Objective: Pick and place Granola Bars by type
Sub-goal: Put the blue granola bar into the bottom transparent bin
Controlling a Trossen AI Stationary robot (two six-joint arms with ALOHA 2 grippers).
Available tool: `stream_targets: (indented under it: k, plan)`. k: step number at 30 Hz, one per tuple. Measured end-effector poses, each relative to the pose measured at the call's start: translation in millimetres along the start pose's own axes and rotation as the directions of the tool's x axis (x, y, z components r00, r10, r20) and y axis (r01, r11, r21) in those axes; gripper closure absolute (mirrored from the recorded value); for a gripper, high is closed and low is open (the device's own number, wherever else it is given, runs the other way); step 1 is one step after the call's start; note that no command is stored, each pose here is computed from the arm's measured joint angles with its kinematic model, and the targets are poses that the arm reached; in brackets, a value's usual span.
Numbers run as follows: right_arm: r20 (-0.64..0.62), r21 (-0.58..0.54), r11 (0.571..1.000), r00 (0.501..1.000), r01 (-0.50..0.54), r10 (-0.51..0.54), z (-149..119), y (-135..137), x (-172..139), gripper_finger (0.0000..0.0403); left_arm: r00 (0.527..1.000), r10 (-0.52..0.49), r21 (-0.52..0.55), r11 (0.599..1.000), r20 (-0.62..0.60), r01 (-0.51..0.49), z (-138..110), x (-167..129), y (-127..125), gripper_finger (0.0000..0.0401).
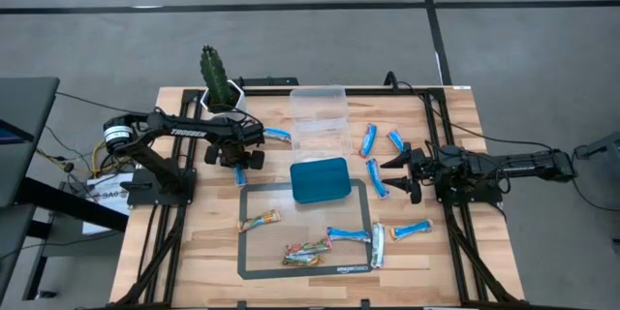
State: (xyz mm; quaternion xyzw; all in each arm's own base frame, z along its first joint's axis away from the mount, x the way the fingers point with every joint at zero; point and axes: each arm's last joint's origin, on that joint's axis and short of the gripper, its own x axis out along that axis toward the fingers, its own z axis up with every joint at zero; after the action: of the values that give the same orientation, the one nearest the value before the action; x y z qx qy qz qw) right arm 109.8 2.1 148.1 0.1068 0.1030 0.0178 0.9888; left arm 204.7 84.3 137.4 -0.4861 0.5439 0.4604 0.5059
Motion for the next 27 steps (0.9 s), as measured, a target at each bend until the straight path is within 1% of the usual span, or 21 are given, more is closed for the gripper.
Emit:
stream_targets:
  k: [7,11,15,18,21,23,24,27]
  plan:
    - [0.0,0.0,1.0,1.0,0.0,0.0,0,0,0,0.0168,0.999,-0.007,0.024,1.0,0.032,0.006,-1,-1,-1,0.0312]
    - [0.0,0.0,1.0,1.0,0.0,0.0,0,0,0,0.0168,0.992,0.002,0.033,0.999,0.123,-0.006,-2,-8,1,0.0313]
    - [0.0,0.0,1.0,1.0,0.0,0.0,0,0,0,0.0168,0.983,-0.062,0.058,0.997,0.176,0.052,-9,-22,2,0.0313]
    - [0.0,0.0,1.0,1.0,0.0,0.0,0,0,0,0.0168,0.965,-0.141,0.086,0.988,0.22,0.125,-15,-37,3,0.0313]
    - [-0.001,0.0,1.0,1.0,0.0,0.0,0,0,0,0.0168,0.928,-0.252,0.136,0.966,0.273,0.222,-22,-55,4,0.0313]
    - [0.0,0.0,1.0,1.0,0.0,0.0,0,0,0,0.0168,0.887,-0.332,0.187,0.94,0.321,0.285,-28,-68,6,0.0313]
    - [0.0,0.0,1.0,1.0,0.0,0.0,0,0,0,0.0168,0.86,-0.371,0.215,0.925,0.35,0.312,-31,-75,7,0.0313]
    - [0.0,0.0,1.0,1.0,0.0,0.0,0,0,0,0.0168,0.758,-0.478,0.294,0.877,0.443,0.381,-39,-97,13,0.0313]
